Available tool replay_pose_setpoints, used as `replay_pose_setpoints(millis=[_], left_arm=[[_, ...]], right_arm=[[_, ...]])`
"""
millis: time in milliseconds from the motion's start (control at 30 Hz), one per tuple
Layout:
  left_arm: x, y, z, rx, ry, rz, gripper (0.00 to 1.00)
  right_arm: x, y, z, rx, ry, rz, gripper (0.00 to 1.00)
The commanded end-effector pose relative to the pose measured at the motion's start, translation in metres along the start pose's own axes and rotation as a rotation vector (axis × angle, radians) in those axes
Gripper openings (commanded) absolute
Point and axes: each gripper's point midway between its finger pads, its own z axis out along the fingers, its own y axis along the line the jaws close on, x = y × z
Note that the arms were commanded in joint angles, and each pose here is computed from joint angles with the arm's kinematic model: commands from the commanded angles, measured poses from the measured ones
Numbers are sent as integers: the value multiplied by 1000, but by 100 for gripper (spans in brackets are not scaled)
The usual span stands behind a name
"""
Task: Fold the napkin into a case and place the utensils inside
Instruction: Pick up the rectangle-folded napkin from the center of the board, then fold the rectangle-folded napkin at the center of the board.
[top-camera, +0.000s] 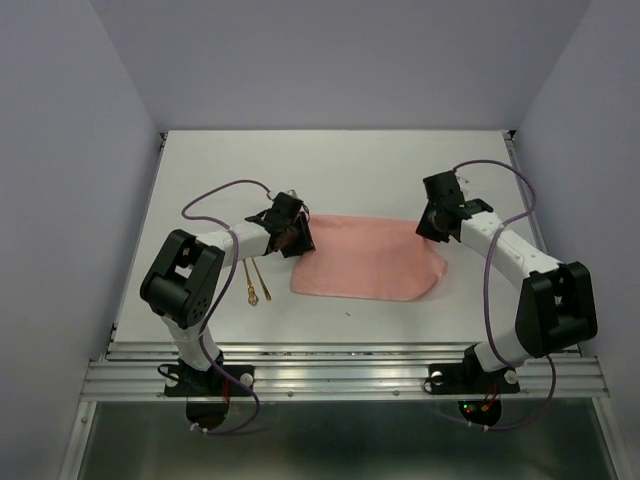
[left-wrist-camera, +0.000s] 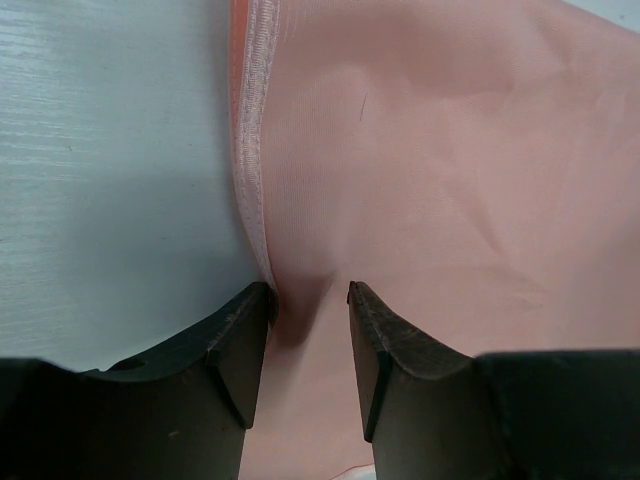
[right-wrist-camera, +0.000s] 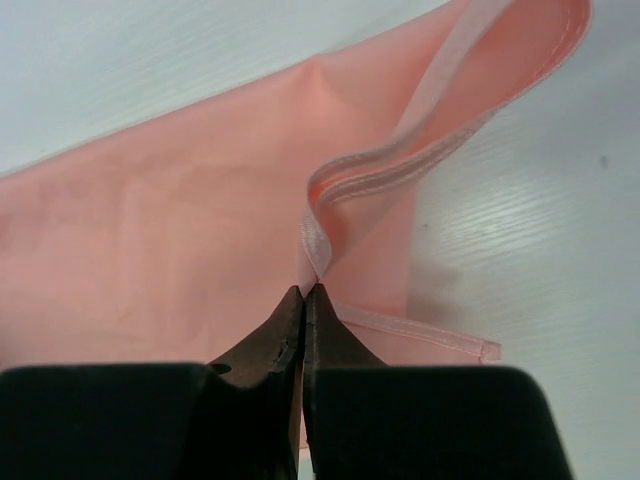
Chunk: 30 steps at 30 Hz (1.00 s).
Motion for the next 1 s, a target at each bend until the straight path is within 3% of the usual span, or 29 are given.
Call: replay_pose_setpoints(millis=[0, 533, 967], left_arm=[[21, 10, 4, -42, 73, 3, 49], [25, 8, 9, -19, 87, -9, 49], [39, -2, 11, 60, 145, -15, 49]], right_arm=[[5, 42, -13, -69, 11, -4, 1], [74, 191, -14, -249, 86, -173, 1], [99, 234, -5, -302, 136, -217, 1]])
